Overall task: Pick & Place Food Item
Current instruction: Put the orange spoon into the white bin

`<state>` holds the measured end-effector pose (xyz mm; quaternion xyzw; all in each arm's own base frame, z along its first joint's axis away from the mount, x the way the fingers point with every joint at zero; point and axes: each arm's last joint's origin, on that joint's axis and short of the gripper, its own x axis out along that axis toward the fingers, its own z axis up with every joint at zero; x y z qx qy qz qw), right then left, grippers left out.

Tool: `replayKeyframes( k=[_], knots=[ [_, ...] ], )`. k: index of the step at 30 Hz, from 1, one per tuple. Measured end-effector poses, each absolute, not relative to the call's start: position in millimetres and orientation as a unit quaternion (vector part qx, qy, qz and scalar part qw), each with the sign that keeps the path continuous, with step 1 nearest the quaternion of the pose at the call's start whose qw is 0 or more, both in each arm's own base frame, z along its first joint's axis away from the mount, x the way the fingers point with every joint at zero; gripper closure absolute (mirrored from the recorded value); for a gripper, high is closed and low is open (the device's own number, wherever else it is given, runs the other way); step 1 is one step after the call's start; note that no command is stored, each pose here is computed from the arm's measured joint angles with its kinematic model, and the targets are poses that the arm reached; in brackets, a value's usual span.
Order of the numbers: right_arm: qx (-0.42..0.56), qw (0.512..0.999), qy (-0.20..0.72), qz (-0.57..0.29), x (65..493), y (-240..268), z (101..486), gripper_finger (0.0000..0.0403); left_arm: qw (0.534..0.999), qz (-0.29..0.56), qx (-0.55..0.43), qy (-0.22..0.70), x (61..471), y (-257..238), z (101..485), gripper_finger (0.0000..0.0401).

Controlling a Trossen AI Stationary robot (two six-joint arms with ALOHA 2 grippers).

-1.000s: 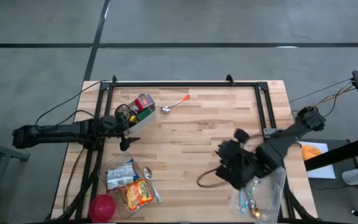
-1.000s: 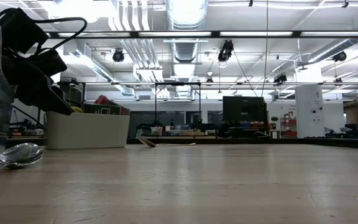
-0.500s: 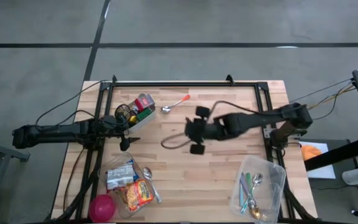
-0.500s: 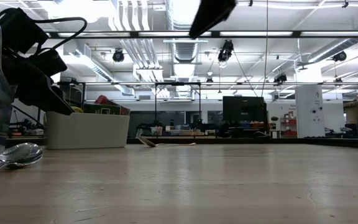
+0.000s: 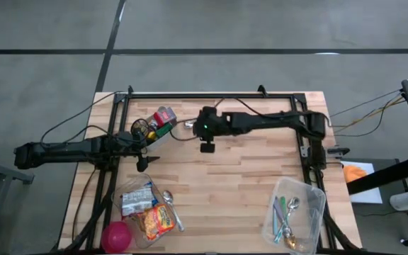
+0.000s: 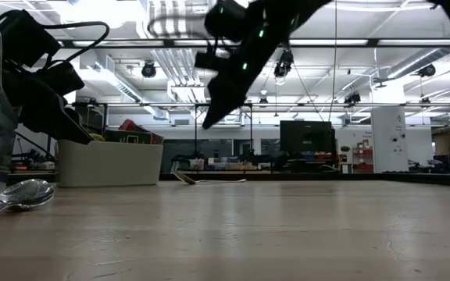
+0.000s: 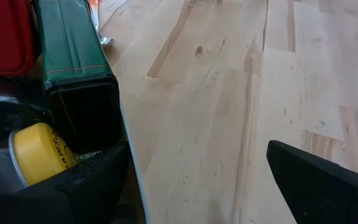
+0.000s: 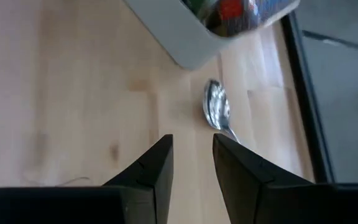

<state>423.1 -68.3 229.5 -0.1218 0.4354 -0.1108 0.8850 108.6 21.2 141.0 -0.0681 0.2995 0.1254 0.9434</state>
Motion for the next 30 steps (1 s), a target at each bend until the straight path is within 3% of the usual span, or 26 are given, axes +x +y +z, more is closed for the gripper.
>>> replayKeyframes(
  k=[9,19,25,30],
  knots=[
    [-0.058,0.894,0.439,-0.066,439.3,-128.6,185.4,0.0294,0.943,0.125,-0.068,0.3,108.6,21.2,141.0,0.0018],
    [0.06,0.9,0.403,-0.154,450.2,-170.4,187.5,0.0294,0.943,0.125,-0.068,0.3,108.6,21.2,141.0,0.0018],
    [0.236,0.869,0.356,-0.249,450.9,-190.3,188.5,0.0294,0.943,0.125,-0.068,0.3,108.6,21.2,141.0,0.0018],
    [0.271,0.851,0.353,-0.279,453.6,-188.4,184.1,0.0294,0.943,0.125,-0.068,0.3,108.6,21.2,141.0,0.0018]
  ],
)
